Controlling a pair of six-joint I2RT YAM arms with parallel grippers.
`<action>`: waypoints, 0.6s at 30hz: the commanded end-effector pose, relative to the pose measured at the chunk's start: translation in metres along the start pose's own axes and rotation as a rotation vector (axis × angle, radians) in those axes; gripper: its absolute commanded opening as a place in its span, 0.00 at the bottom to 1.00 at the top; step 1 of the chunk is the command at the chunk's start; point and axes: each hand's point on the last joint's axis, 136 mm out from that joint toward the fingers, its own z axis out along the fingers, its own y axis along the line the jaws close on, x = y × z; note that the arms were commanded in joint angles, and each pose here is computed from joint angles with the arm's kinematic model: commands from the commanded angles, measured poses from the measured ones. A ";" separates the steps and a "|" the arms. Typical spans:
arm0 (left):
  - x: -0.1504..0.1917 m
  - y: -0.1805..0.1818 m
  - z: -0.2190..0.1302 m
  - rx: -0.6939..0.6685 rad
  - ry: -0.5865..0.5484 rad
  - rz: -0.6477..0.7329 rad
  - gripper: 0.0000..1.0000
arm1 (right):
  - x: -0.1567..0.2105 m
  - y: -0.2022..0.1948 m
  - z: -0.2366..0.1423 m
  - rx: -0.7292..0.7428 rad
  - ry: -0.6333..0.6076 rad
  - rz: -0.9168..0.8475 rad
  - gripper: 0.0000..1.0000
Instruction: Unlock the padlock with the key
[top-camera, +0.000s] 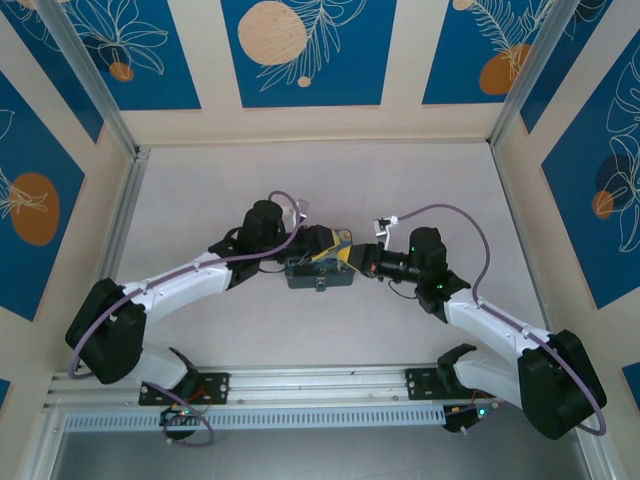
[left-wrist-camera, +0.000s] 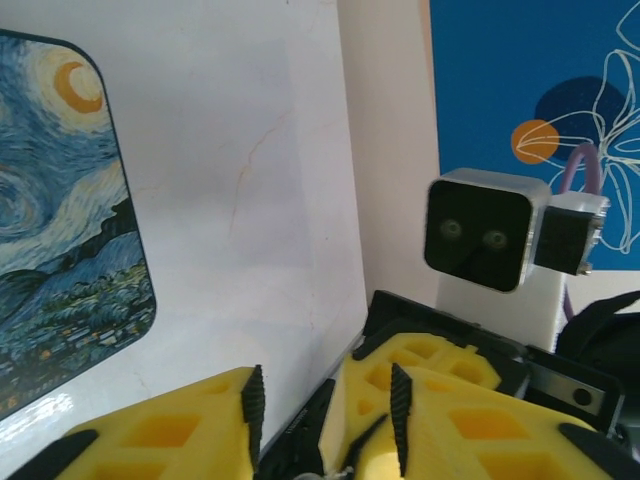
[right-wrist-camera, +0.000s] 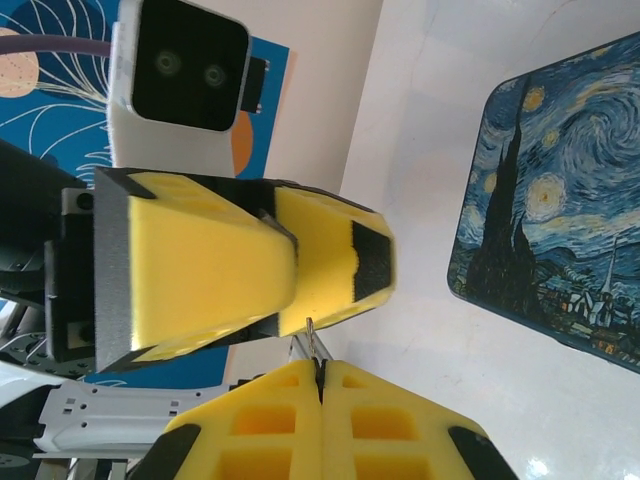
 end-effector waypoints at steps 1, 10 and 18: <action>0.001 -0.011 0.001 0.044 -0.001 0.014 0.35 | -0.011 0.016 0.003 -0.041 -0.032 -0.025 0.00; 0.002 -0.001 0.000 0.005 -0.013 -0.011 0.41 | -0.011 0.016 0.002 -0.037 -0.037 -0.027 0.00; -0.003 0.021 -0.017 -0.168 -0.082 -0.206 0.50 | -0.012 0.009 -0.013 0.186 -0.060 -0.220 0.00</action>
